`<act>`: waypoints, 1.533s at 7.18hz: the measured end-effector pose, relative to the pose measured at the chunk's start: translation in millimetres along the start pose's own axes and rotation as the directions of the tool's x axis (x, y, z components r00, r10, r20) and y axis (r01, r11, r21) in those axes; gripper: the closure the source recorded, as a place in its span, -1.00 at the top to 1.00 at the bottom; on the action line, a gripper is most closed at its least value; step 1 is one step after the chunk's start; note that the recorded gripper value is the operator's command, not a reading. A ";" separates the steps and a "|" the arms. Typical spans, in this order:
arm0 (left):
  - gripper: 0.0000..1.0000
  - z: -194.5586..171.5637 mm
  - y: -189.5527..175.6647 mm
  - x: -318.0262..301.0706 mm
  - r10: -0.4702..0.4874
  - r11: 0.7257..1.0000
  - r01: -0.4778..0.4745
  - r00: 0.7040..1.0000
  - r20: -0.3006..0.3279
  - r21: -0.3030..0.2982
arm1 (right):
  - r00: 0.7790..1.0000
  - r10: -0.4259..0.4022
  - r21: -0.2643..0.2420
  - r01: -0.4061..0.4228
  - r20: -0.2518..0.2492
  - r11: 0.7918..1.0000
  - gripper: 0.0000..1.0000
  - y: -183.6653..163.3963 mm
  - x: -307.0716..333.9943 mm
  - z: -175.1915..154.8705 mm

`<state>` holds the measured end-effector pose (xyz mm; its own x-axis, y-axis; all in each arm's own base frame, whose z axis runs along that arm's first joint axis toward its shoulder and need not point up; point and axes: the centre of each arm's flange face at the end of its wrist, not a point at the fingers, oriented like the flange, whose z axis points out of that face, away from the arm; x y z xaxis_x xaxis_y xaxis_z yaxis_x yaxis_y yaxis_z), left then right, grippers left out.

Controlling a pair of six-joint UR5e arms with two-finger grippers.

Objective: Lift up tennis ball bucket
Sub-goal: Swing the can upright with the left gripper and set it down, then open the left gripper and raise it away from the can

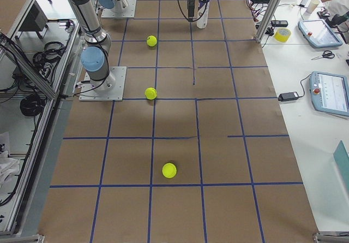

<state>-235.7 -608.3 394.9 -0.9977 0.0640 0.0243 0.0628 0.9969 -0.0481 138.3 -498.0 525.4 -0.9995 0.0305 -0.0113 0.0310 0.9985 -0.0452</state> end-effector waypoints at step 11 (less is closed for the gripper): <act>1.00 -128.5 84.8 -146.9 -0.031 1.000 0.031 1.000 0.000 -0.006 | 1.000 0.000 0.001 0.000 0.001 1.000 1.00 -0.1 -0.2 -0.1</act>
<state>-80.3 -527.2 515.6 -0.9991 0.0334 0.0259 0.0323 0.9986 -0.0418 138.5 -498.1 525.6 -0.9995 0.0304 -0.0126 0.0310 0.9985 -0.0461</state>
